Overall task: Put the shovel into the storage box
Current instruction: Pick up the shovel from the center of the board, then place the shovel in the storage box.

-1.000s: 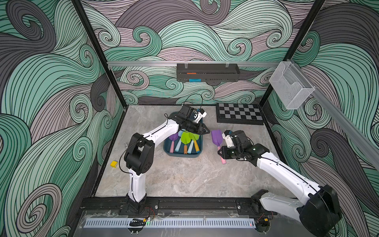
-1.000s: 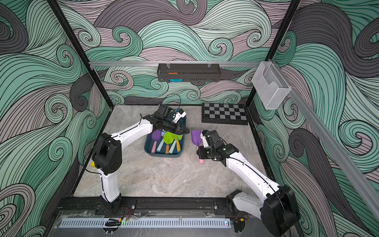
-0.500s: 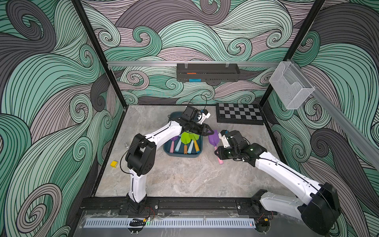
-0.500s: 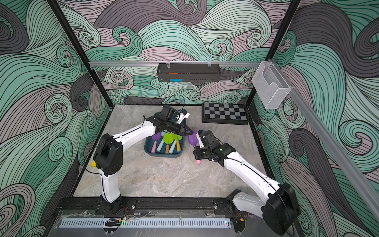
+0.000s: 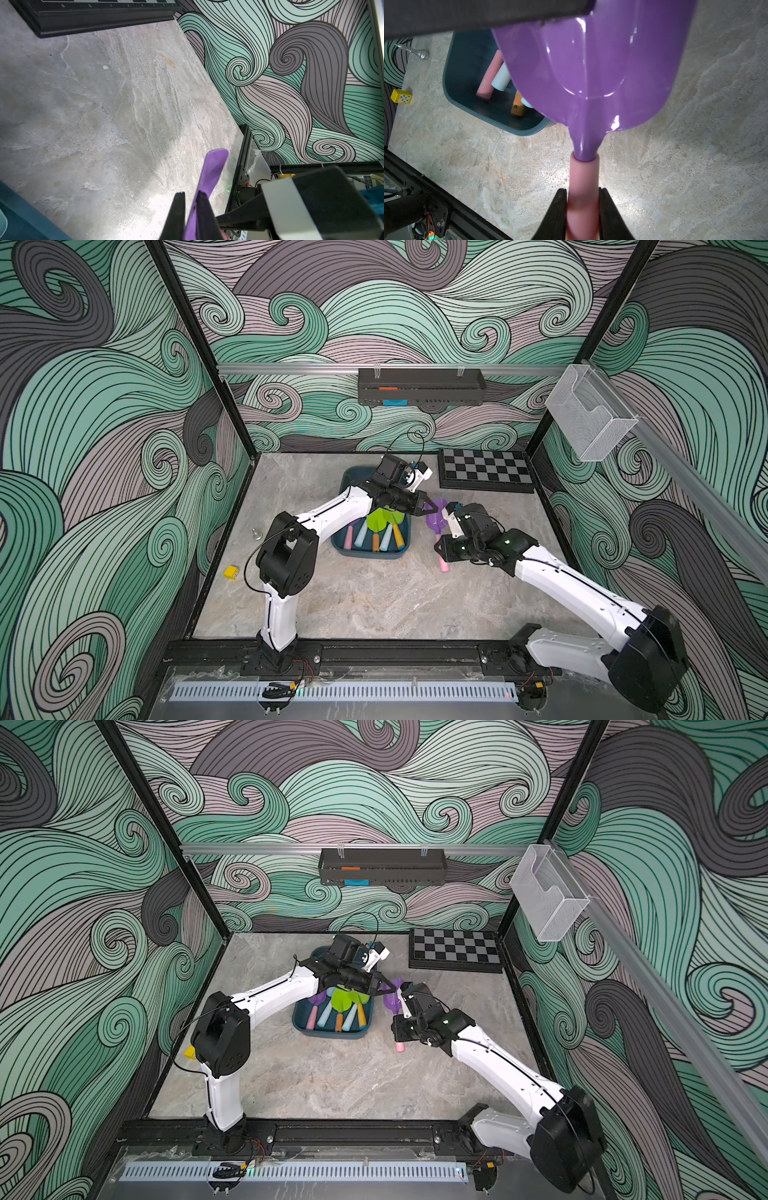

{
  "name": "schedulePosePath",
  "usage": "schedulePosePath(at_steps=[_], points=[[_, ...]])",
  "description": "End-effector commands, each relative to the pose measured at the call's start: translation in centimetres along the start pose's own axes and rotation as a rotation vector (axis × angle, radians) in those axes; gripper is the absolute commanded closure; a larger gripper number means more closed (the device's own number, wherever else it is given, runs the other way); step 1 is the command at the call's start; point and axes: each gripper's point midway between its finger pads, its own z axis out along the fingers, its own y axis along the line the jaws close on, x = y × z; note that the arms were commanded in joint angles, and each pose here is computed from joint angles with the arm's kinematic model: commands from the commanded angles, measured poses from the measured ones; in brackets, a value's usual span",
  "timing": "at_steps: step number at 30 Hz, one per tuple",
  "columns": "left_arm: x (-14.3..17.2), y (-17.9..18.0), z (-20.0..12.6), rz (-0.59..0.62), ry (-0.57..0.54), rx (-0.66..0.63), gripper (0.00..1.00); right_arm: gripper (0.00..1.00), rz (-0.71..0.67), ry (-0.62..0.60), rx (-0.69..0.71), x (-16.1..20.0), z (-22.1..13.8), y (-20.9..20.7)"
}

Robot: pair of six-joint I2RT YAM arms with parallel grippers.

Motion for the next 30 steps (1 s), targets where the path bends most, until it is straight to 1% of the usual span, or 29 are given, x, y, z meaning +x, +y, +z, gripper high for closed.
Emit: schedulePosePath(at_steps=[1,2,3,5,7,9,12,16,18,21,24,30], points=[[0.2,0.6,0.5,0.016,0.015,-0.012,1.00,0.53,-0.033,-0.150,-0.065,-2.4,-1.9,1.5],[-0.1,0.7,0.2,0.018,0.009,-0.014,1.00,0.46,-0.035,-0.175,-0.067,-2.6,-2.4,1.4],[-0.7,0.9,-0.3,0.016,0.000,-0.016,1.00,0.44,-0.040,-0.198,-0.065,-2.7,-2.9,1.3],[-1.9,1.5,-1.6,0.010,-0.020,-0.023,1.00,0.42,-0.051,-0.228,-0.058,-2.7,-3.7,1.0],[-3.4,2.6,-3.7,0.017,-0.048,-0.039,1.00,0.40,-0.054,-0.243,-0.037,-2.4,-4.1,0.4],[-5.0,3.9,-6.4,0.013,-0.067,-0.053,1.00,0.37,-0.056,-0.230,-0.003,-1.7,-3.9,-0.5],[-6.5,5.7,-10.3,0.009,-0.077,-0.063,1.00,0.36,-0.040,-0.195,0.030,-0.8,-3.1,-1.7],[-6.2,8.8,-13.4,0.020,-0.027,-0.139,1.00,0.36,-0.002,-0.161,0.041,0.1,-2.2,-3.0],[-5.3,11.1,-13.8,0.012,0.034,-0.217,1.00,0.35,0.009,-0.153,0.040,0.3,-2.0,-3.4],[-3.8,14.4,-13.5,-0.002,0.106,-0.333,1.00,0.36,0.016,-0.148,0.038,0.5,-1.9,-3.8],[-3.0,16.4,-12.7,-0.017,0.131,-0.364,1.00,0.36,0.022,-0.144,0.037,0.7,-1.8,-4.0],[-1.4,19.1,-10.8,-0.073,0.177,-0.369,1.00,0.36,0.034,-0.125,0.044,1.9,-1.2,-4.6]])
